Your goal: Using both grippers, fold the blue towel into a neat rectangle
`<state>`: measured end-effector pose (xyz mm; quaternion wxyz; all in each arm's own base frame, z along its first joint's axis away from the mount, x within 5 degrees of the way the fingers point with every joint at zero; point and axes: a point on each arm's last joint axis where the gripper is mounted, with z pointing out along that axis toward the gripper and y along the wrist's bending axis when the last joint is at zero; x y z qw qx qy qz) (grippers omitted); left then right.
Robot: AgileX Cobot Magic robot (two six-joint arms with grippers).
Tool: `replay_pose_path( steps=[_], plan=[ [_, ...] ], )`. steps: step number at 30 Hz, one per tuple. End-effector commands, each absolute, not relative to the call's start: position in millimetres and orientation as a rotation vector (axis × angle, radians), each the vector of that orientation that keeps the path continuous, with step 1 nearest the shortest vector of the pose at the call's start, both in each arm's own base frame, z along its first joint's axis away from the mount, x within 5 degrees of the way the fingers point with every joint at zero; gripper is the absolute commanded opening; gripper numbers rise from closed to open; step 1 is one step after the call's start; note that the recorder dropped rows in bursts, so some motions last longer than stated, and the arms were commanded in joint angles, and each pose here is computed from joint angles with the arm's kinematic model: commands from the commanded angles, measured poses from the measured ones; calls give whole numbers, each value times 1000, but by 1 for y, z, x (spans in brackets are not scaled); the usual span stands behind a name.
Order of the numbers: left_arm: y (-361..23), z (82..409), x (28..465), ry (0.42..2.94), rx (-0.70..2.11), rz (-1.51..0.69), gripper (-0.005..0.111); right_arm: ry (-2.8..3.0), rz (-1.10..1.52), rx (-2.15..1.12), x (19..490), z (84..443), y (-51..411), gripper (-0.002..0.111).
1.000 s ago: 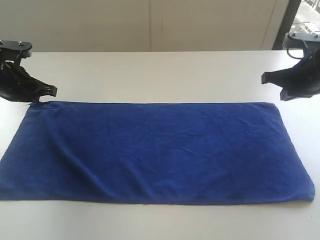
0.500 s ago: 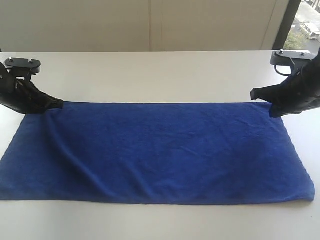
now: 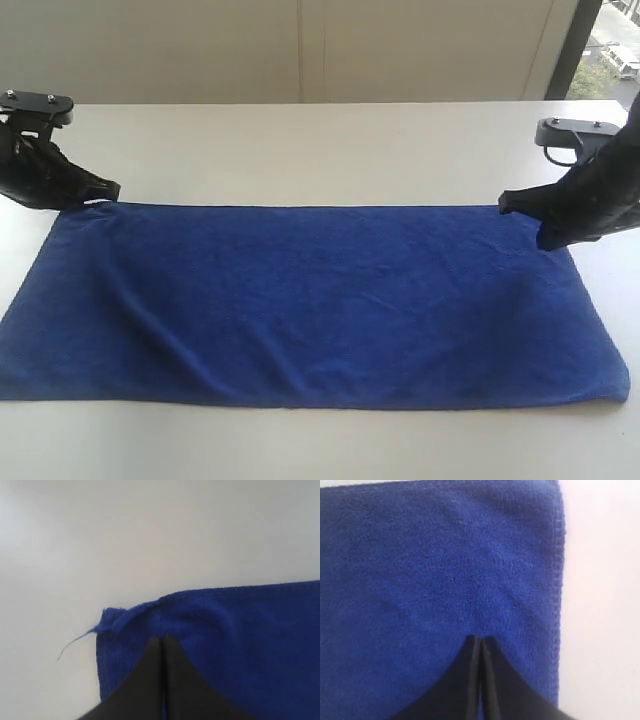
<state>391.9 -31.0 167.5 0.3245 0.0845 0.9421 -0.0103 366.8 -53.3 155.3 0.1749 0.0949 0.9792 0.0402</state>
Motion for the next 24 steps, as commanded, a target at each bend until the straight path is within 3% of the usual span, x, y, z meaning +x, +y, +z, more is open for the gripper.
replay_pose_path(
  steps=[1,6,18,24],
  plan=[
    [-32,192,375,2538,262,-46,0,2808,125,227,353,180,-50,0],
    [-32,202,351,2669,291,-77,0,2817,143,258,328,194,-45,0],
    [-53,181,286,2766,341,-148,0,2803,147,316,257,202,-33,0],
    [-59,164,264,2881,367,-166,0,2870,156,335,231,187,-29,0]
  ],
)
